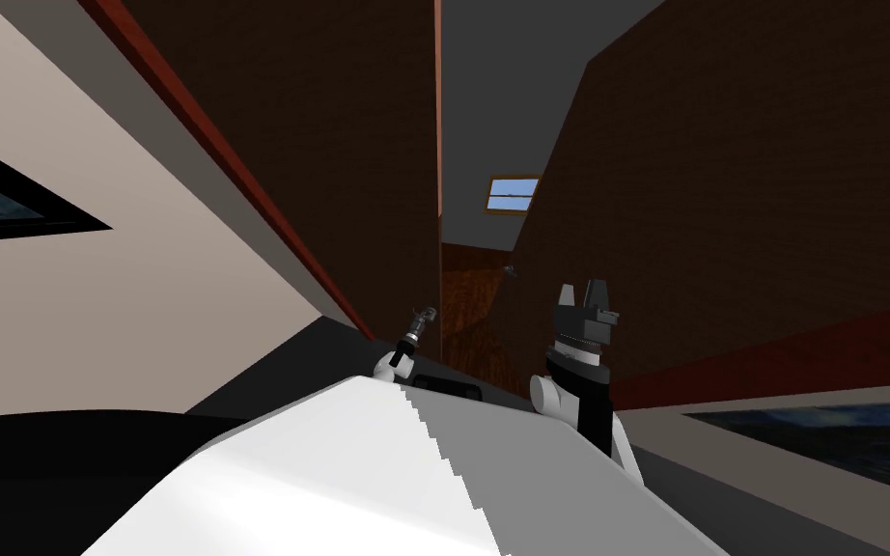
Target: Push the door open
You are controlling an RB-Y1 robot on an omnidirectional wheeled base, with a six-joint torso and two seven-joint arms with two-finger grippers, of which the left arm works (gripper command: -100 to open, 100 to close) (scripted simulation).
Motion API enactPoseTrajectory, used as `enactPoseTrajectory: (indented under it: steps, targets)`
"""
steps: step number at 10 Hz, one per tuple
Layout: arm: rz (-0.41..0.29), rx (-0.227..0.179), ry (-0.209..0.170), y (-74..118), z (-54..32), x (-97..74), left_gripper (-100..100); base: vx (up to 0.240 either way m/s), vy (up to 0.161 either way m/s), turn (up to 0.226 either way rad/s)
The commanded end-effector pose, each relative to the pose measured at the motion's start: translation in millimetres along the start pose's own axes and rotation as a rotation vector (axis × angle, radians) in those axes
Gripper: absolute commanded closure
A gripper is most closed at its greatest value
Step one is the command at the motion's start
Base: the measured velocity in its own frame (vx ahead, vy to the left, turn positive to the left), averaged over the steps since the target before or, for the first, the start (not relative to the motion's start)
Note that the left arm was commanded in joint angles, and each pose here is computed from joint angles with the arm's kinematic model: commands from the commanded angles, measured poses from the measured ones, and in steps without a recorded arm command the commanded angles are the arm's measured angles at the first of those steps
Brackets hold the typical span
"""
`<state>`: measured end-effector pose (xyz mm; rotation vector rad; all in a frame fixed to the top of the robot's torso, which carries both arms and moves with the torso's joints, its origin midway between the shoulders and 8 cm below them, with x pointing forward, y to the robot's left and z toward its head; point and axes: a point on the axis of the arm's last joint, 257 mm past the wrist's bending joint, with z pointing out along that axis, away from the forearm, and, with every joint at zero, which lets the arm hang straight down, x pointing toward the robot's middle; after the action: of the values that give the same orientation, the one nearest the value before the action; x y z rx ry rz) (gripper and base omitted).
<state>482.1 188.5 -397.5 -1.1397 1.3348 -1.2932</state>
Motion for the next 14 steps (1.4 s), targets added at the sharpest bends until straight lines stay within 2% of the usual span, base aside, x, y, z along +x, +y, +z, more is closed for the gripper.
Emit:
enactPoseTrajectory:
  steps: [1, 3, 11, 12, 13, 14]
  targets:
    - [0.013, 0.023, -0.024, -9.4, 4.6, -17.4, 100, 0.158, -0.091, 0.042]
    - [0.017, 0.023, -0.036, -9.5, 4.2, -23.2, 100, 0.136, -0.056, 0.017]
    - [0.035, 0.025, -0.158, -11.0, -1.6, -73.9, 100, 0.188, -0.08, 0.074]
    - [0.035, 0.025, -0.158, -11.0, -1.6, -73.9, 100, 0.142, -0.052, 0.004]
    - [0.034, 0.025, -0.181, -11.0, -3.0, -81.1, 100, 0.153, -0.073, 0.071]
    - [0.034, 0.025, -0.181, -11.0, -3.0, -81.1, 100, 0.122, -0.064, 0.065]
